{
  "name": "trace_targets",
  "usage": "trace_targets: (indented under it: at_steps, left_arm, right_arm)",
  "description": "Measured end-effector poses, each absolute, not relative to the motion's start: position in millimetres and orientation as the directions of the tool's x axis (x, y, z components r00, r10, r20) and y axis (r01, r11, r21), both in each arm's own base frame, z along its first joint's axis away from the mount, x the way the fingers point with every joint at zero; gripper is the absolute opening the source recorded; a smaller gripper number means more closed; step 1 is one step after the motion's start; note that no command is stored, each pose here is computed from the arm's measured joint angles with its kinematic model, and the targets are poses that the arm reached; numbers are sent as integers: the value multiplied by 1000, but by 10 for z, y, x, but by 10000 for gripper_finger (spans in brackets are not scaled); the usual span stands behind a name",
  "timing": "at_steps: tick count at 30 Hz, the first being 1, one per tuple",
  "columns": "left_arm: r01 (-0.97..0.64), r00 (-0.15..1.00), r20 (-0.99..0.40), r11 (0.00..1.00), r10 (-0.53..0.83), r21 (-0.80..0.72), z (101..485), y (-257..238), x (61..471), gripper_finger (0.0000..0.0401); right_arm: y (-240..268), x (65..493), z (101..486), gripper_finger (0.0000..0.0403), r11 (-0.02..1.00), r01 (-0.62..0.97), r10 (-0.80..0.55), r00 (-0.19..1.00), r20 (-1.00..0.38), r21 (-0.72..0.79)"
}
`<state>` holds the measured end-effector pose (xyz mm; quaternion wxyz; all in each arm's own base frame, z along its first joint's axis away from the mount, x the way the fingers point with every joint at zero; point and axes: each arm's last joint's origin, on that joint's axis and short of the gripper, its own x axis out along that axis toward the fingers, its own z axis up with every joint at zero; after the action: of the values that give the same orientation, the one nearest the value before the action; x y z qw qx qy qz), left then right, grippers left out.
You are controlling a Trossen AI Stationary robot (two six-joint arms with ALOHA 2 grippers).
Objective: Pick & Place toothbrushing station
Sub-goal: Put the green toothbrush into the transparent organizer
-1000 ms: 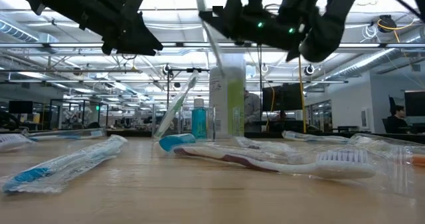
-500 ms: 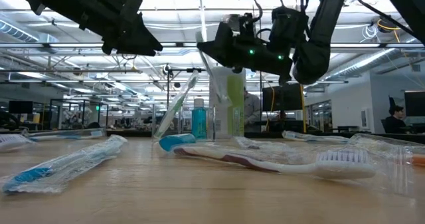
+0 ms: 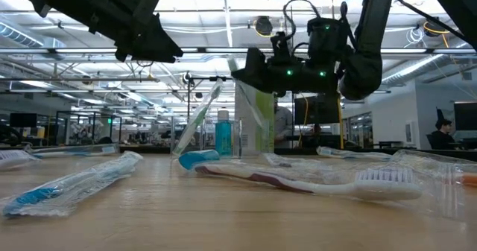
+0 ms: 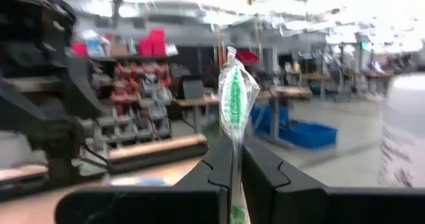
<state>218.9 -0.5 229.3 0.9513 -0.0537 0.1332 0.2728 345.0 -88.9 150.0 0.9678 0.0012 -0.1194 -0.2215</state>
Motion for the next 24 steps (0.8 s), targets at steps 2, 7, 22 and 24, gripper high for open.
trace_targets:
  at_steps: [2,7,22,24]
  left_arm:
    - [-536,816,-283,844,505,-39,2293,-5,2189,191]
    - [-536,816,-283,844,505,-39,2293,-5,2189,191]
    - [-536,816,-284,843,504,-42,2292,-5,2189,191]
    - [-536,814,-288,843,504,-39,2287,-5,2187,191]
  right_arm:
    - [-893,3459,1452,12,902,428,-431,884,183,61]
    - [-887,3465,1421,28,904,425,-426,892,153,43]
    - [-911,3457,1394,169,867,497,-499,860,108,47]
    - [-906,3449,1463,186,869,493,-495,860,125,51]
